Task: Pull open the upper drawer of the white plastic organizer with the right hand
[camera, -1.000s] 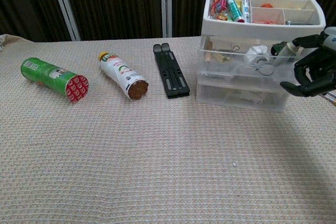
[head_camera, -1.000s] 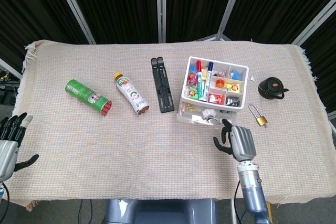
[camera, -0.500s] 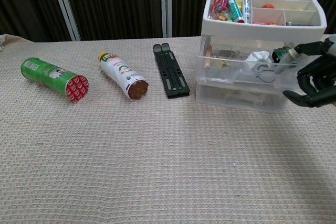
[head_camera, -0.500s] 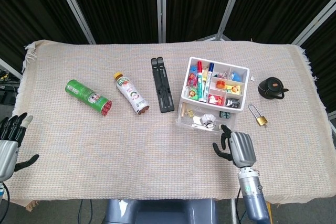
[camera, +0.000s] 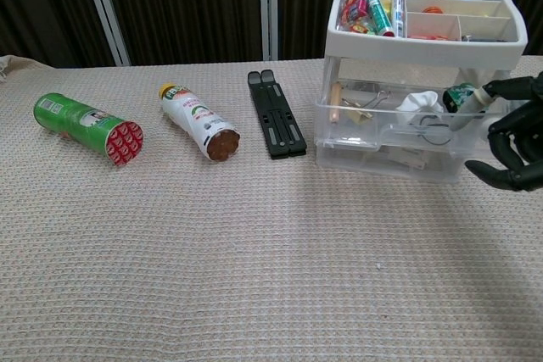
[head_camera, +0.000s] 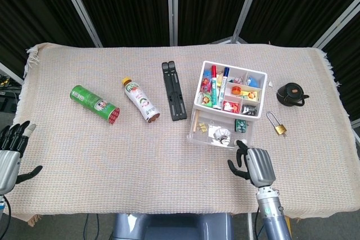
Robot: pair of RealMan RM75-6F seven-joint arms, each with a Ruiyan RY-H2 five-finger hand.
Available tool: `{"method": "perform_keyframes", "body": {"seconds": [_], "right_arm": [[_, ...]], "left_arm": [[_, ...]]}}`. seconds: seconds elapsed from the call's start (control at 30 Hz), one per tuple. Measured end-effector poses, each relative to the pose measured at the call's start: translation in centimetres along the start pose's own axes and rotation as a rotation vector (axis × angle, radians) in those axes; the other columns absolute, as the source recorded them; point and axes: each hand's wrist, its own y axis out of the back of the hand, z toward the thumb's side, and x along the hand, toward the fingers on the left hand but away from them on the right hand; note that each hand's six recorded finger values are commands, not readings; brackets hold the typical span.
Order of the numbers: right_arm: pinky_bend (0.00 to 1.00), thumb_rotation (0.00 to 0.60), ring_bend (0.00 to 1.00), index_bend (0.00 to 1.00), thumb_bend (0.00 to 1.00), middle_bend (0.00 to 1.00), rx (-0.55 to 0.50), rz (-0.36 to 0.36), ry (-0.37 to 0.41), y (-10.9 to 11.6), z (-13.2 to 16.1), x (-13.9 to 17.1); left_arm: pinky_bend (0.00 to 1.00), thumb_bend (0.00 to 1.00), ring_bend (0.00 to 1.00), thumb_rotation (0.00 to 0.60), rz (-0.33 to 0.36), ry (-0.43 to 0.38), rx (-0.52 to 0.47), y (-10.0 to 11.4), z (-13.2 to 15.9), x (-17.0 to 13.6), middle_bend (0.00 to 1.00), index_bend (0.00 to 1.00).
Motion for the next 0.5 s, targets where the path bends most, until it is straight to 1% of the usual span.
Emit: {"method": "perform_keyframes", "body": {"seconds": [0.2,0.37,0.47,0.5], "right_arm": [[0.67,0.600,0.81,0.47,0.27,0.74,-0.001,0.016,0.005,-0.2,0.0,0.7],[0.67,0.600,0.81,0.46,0.26,0.74,0.002,0.013,0.019,-0.3,0.3,1.1],[0.67,0.600,0.81,0.40,0.26,0.74,0.002,0.013,0.023,-0.5,0.3,1.4],[0.67,0.600,0.81,0.36,0.26,0.74,0.004,0.013,0.023,-0.6,0.3,1.4]], "left_arm": [[0.00,0.02,0.00,0.600,0.000,-0.001,0.001,0.0,0.0,0.0,0.00,0.00],[0.00,0.02,0.00,0.600,0.002,0.000,-0.001,0.0,0.0,0.0,0.00,0.00],[0.00,0.02,0.00,0.600,0.001,0.001,-0.001,0.1,0.0,0.0,0.00,0.00],[0.00,0.02,0.00,0.600,0.002,0.001,-0.001,0.1,-0.1,0.0,0.00,0.00]]}}
